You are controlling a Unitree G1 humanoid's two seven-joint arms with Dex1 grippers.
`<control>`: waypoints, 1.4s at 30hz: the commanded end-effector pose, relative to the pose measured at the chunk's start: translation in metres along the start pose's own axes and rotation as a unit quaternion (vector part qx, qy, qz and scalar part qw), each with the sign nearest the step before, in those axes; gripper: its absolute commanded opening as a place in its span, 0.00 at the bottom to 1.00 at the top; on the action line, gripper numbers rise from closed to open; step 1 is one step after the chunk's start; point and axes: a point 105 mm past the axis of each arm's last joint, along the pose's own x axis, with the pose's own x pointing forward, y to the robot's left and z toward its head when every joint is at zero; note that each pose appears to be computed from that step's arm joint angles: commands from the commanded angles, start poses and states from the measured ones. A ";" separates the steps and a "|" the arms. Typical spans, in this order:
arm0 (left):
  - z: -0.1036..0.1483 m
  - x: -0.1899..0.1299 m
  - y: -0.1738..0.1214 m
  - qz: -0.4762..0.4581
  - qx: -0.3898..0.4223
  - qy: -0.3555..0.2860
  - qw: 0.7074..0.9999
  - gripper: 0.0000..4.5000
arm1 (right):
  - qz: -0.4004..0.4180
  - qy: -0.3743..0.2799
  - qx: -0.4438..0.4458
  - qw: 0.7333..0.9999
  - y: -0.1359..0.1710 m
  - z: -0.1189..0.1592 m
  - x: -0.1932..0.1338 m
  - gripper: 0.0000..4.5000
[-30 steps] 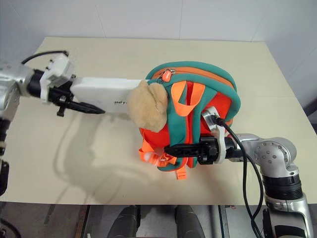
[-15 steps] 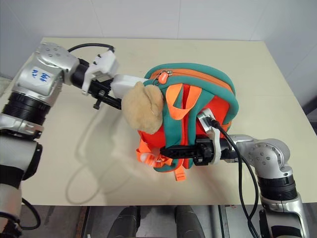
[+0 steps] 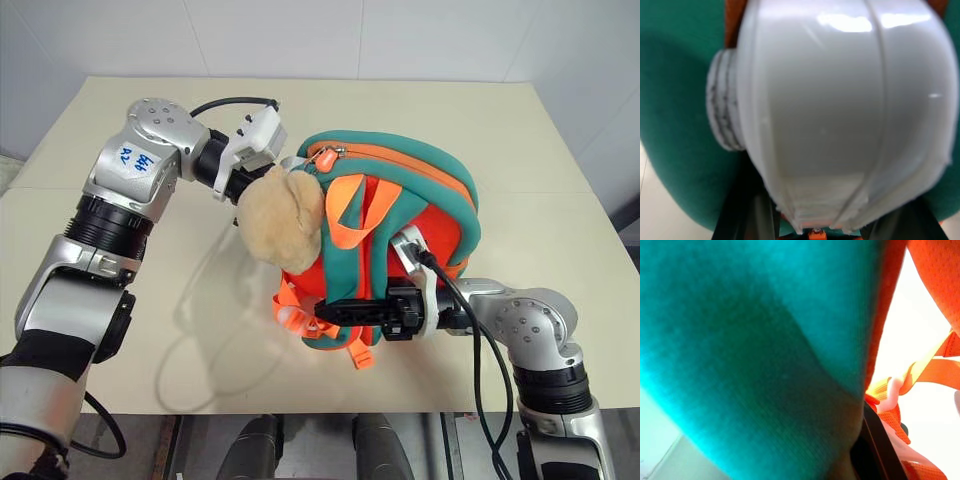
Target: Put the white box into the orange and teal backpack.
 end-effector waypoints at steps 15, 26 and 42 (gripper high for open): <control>-0.004 -0.074 -0.047 0.082 0.003 -0.076 0.994 0.98 | 0.018 -0.012 -0.010 1.000 0.003 0.004 0.006 0.03; 0.042 -0.077 -0.080 0.061 -0.007 -0.208 0.976 0.98 | 0.024 -0.012 -0.005 1.000 0.000 0.004 0.009 0.03; 0.045 -0.044 -0.060 0.078 0.037 -0.208 0.974 0.68 | 0.027 -0.014 -0.010 0.999 -0.002 0.008 0.010 0.03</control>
